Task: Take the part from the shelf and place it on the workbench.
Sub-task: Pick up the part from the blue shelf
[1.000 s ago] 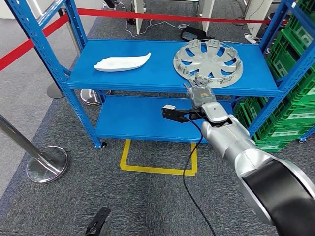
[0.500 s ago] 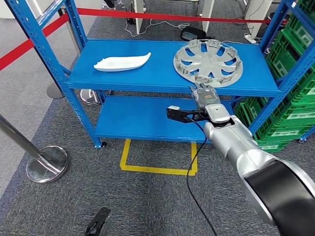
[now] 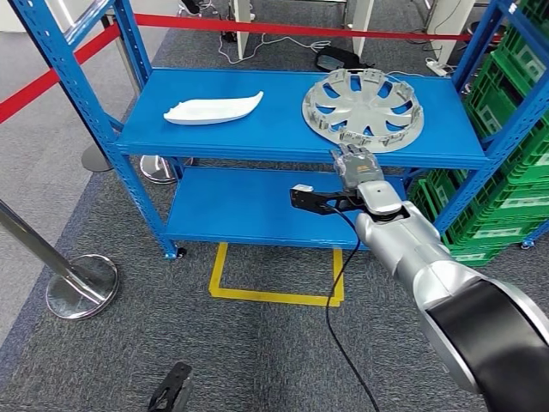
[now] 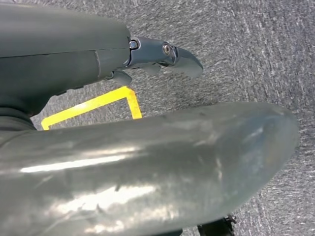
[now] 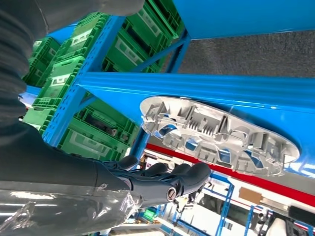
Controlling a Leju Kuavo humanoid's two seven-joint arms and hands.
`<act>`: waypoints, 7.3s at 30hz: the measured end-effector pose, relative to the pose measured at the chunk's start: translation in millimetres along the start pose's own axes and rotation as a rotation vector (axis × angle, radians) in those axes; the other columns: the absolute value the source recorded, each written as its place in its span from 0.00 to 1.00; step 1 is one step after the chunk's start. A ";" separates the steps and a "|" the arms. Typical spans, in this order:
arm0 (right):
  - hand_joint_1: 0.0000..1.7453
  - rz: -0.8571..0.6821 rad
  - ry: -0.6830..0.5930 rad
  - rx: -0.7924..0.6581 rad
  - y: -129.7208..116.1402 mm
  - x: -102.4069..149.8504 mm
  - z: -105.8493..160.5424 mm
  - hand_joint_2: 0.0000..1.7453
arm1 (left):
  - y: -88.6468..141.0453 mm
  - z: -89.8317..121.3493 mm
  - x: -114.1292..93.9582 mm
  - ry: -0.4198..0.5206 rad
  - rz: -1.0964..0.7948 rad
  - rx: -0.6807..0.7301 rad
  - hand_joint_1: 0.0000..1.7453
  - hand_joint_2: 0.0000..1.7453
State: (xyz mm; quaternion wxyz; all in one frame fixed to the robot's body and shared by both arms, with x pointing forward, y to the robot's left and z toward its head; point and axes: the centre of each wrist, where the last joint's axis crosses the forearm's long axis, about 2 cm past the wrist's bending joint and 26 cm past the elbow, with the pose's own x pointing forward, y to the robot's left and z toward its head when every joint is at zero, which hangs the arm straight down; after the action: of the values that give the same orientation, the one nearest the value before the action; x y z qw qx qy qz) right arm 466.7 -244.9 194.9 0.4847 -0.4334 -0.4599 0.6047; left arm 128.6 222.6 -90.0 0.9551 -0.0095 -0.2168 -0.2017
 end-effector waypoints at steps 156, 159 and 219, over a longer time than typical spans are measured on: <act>0.00 0.012 -0.015 0.042 21.8 0.8 6.0 1.00 | -2.2 -0.2 2.7 0.005 -0.020 -0.009 0.00 0.00; 0.00 0.012 -0.015 0.040 21.3 0.7 5.9 1.00 | -2.3 -0.1 2.3 0.006 -0.020 -0.010 0.00 0.00; 0.00 -0.037 0.321 -0.024 3.6 -78.6 8.6 1.00 | -1.7 -0.2 2.4 0.020 -0.058 -0.018 0.00 0.00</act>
State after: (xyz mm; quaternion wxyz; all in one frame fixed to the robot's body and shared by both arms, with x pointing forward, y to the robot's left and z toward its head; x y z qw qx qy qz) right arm 469.8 -323.9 199.2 0.5576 -0.5218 -0.3916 0.5133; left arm 130.0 220.1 -89.3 0.9508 -0.0095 -0.2056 -0.2314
